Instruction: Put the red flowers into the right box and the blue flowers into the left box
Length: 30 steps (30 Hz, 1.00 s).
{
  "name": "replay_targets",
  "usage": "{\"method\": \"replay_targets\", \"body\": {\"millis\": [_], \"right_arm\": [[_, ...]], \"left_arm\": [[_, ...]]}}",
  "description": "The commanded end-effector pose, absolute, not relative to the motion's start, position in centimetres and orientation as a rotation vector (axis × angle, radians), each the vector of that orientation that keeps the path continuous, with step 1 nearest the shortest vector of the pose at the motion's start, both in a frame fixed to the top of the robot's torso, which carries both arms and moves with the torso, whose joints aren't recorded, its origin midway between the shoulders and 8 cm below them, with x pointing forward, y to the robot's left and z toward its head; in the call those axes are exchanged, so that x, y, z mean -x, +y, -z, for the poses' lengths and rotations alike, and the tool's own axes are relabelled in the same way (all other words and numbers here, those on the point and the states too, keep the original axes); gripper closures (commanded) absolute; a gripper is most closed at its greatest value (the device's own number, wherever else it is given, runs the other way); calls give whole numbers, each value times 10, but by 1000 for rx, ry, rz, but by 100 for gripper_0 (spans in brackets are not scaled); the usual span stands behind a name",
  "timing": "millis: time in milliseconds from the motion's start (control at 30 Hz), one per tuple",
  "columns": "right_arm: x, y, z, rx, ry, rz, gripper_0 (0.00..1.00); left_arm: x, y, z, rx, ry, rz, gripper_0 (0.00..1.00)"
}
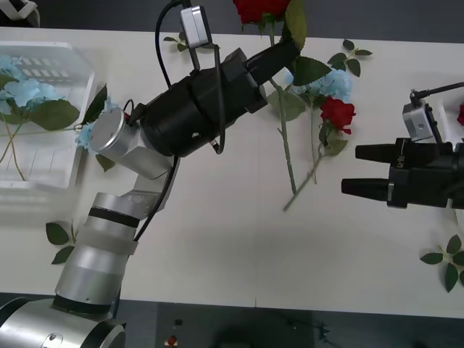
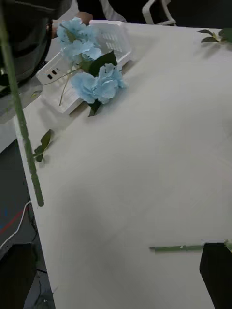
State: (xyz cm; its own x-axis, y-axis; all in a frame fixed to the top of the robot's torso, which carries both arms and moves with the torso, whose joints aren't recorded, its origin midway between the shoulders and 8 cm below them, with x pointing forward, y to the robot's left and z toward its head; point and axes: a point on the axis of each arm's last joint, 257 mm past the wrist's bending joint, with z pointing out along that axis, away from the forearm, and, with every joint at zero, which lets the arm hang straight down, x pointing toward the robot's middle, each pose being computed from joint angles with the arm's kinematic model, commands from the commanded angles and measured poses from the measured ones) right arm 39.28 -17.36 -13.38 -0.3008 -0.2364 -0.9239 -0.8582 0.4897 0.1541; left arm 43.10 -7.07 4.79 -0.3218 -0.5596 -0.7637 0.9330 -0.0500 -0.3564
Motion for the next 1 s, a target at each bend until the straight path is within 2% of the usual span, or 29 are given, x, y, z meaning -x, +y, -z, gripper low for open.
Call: {"method": "replay_targets", "body": {"millis": [33,300,567,1000], "right_arm": [[-389,-156,117,964,1701,-871,0],[-383,-143,123,947,1646,-966,0],[-398,-119,128,908,1608,-1037,0],[-412,-88,106,836,1534,-1203,0]], "left_arm": [[-426,-75,-53,-542,983,1591,100],[-426,-74,-50,-531,987,1598,100],[-428,-77,-49,-525,996,1595,100],[-429,-78,-47,-524,1004,1588,100]]}}
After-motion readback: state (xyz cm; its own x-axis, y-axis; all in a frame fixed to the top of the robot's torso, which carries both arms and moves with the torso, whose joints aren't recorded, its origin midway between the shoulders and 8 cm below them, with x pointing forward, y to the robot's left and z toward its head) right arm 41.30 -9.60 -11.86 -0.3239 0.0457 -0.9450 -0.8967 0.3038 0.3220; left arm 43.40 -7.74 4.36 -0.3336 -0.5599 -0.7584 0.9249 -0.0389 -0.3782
